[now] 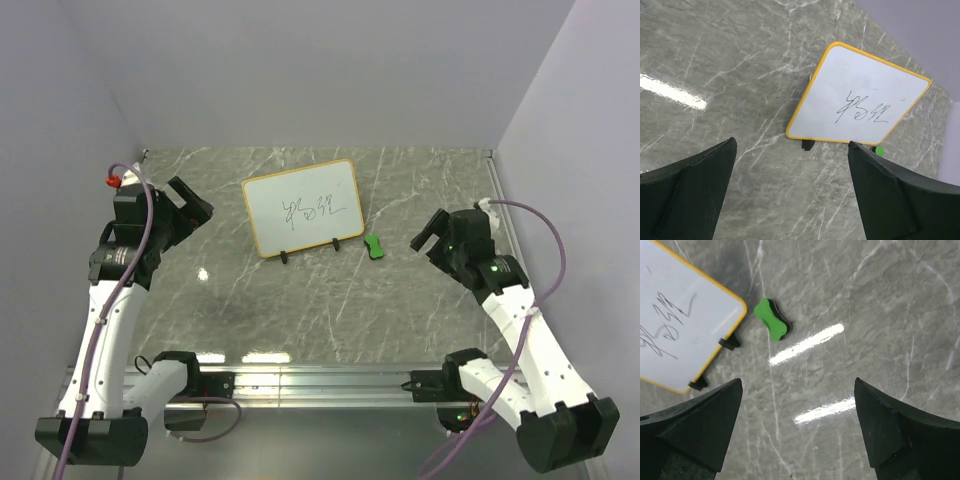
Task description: Erase the whiteboard
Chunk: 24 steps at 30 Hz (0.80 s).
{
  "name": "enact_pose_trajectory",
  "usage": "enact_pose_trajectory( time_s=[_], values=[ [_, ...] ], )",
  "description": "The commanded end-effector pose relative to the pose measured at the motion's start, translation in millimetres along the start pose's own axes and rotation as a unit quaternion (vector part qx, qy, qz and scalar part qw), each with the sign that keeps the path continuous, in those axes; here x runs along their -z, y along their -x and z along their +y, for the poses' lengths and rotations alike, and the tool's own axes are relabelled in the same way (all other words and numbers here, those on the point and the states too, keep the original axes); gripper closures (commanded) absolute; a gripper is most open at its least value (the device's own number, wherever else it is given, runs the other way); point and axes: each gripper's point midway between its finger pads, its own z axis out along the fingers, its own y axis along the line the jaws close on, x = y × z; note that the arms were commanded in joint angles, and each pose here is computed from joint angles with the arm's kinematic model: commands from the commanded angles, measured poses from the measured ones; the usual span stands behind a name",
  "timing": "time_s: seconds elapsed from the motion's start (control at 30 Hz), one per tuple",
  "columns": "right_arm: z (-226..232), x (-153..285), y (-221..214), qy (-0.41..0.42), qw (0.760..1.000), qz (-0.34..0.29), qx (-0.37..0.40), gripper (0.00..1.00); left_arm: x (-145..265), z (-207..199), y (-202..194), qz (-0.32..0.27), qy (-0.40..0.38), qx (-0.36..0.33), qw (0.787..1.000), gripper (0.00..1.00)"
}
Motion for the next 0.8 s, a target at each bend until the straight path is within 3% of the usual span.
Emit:
enact_pose_trajectory(
  time_s=[0.0, 0.23, 0.47, 0.63, 0.77],
  values=[
    [13, -3, -14, 0.021, 0.998, 0.033, 0.055, 0.01, 4, -2, -2, 0.002, -0.01, -0.016, 1.0, 0.01],
    [33, -28, -50, -0.016, 0.968, 0.136, 0.21, 0.07, 10, -1, -15, 0.007, -0.034, -0.02, 0.999, 0.01],
    [46, -59, -66, -0.016, 0.955, 0.176, 0.239, 0.07, 23, 3, -26, 0.02, -0.04, -0.032, 0.999, 0.01],
    [63, -86, -70, -0.004, 0.939, 0.203, 0.279, 0.22, 30, 6, -33, 0.02, -0.046, -0.028, 0.998, 0.0],
    [69, -106, -71, -0.015, 0.93, 0.214, 0.297, 0.22, 31, 7, -33, 0.023, -0.044, -0.031, 0.998, 0.01]
  ],
)
